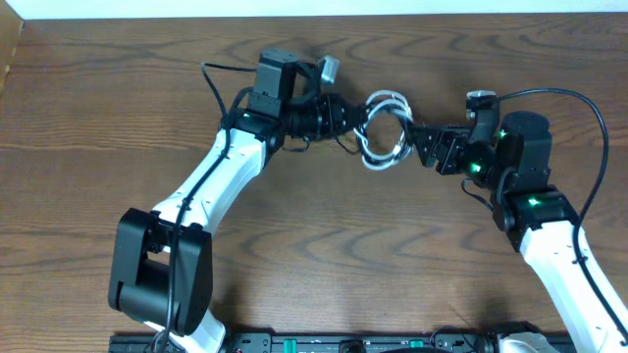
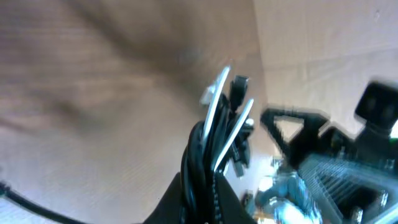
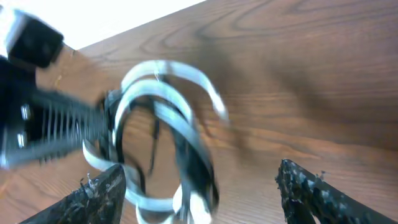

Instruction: Untangle cables

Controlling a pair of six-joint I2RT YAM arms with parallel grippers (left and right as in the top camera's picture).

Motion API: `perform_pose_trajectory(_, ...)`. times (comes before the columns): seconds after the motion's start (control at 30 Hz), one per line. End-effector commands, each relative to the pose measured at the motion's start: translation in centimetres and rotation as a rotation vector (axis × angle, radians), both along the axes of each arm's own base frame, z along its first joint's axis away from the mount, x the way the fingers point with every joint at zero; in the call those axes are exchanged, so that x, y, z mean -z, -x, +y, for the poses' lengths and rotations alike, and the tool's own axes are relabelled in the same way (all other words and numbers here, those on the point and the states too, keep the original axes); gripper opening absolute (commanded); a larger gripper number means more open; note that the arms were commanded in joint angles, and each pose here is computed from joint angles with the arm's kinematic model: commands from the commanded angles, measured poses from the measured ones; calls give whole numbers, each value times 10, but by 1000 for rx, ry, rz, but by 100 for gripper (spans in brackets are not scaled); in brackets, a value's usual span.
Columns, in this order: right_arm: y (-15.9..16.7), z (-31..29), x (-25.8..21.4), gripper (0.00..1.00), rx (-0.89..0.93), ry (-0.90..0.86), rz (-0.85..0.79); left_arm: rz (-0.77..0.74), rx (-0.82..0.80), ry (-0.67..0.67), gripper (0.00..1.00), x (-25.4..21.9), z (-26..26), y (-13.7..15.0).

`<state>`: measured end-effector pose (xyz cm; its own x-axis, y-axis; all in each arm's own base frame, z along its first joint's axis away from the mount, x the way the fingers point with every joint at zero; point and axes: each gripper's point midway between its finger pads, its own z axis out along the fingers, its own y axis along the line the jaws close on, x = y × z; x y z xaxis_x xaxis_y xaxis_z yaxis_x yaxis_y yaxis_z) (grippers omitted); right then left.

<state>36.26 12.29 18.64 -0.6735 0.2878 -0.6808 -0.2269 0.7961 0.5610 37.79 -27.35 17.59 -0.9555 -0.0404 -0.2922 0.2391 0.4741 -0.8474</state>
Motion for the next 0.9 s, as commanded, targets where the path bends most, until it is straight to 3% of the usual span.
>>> perform_pose_trajectory(0.0,-4,8,1,73,16,-67,53,-80,140,20,7,-4,-5,17)
perform_pose_trajectory(0.33,6,45,42,70,-85,-45,168,-41,201,-36,7,13,3,38)
perform_pose_trajectory(0.63,2,35,101,47,3,43,317,-3,200,-15,7,10,2,41)
perform_pose_trajectory(0.87,7,34,141,35,35,42,445,45,254,141,7,-17,-10,50)
